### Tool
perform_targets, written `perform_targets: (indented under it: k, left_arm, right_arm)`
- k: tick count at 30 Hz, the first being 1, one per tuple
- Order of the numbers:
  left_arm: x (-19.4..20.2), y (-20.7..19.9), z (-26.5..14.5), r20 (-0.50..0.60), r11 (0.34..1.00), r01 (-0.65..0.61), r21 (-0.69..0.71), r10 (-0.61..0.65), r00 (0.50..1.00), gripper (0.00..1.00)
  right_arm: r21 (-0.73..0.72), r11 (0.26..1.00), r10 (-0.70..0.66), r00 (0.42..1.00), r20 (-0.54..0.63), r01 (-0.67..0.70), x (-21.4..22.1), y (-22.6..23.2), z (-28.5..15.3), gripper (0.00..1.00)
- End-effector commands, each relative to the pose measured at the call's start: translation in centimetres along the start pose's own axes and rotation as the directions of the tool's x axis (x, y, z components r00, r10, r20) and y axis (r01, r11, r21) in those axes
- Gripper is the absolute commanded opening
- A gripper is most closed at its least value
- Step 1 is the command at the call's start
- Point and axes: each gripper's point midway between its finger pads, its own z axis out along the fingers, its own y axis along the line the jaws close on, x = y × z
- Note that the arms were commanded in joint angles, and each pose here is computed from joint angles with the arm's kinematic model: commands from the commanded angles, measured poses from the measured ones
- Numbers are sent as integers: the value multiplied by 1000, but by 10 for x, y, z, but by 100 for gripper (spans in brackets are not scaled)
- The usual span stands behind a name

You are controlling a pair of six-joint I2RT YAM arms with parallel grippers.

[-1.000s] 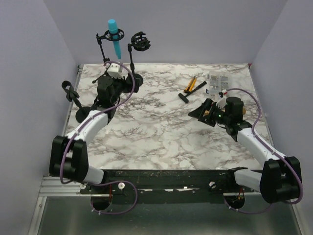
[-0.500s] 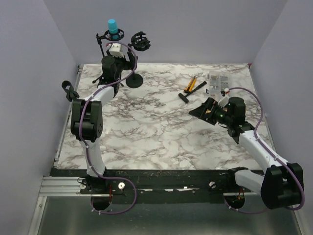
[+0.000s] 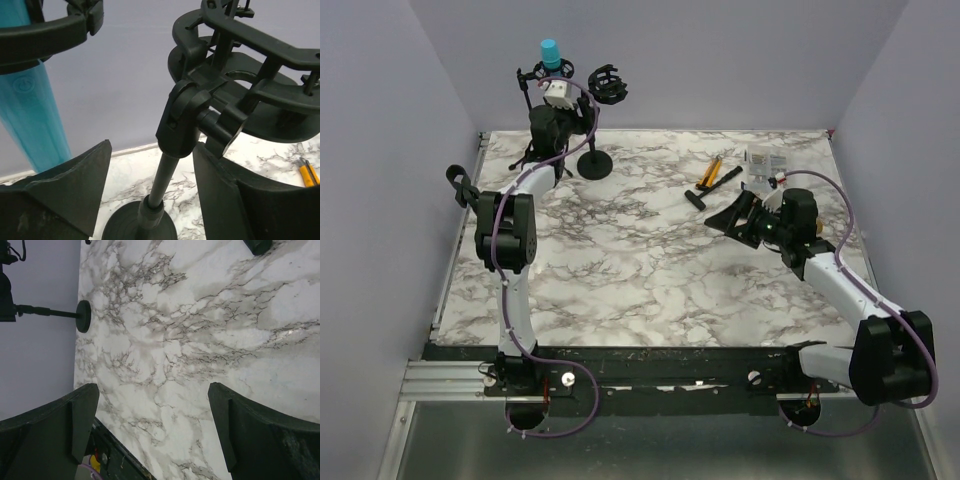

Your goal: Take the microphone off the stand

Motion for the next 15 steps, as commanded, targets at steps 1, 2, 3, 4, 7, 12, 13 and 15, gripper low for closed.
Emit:
perform_targets:
  k: [1,2,3,4,7,12,13,15]
  left_arm:
    - [-14,-13,9,49,996,-14,87,10,999,58]
    - [-14,-15,8,55,995,-20,100,14,998,51]
    - [-15,-17,7,63,994,-26,109,19,998,47]
    - [-17,-19,6,78,992,-37,118,28,997,42]
    - [-15,-25,3,85,986,-53,156,40,996,30]
    - [-13,-31,-3,78,984,-72,161,60,995,0]
    - [-14,-32,-6,78,985,-73,157,62,995,0]
    - [-14,-37,-14,75,987,-66,150,55,996,0]
  right_arm:
    - [10,1000,-12,1000,19,12,-14,7,4,100]
    - [9,1000,-12,1000,20,12,-15,8,3,100]
    - [5,1000,-16,1000,23,16,-15,9,3,100]
    - [1,1000,-19,1000,21,19,-15,11,2,100]
    - [1,1000,-28,999,25,28,-17,13,-1,100]
    - [10,1000,-18,999,31,18,-14,17,-12,100]
    - [7,1000,-22,999,38,22,-15,20,-15,100]
    - [14,999,-30,998,47,29,-15,21,-19,100]
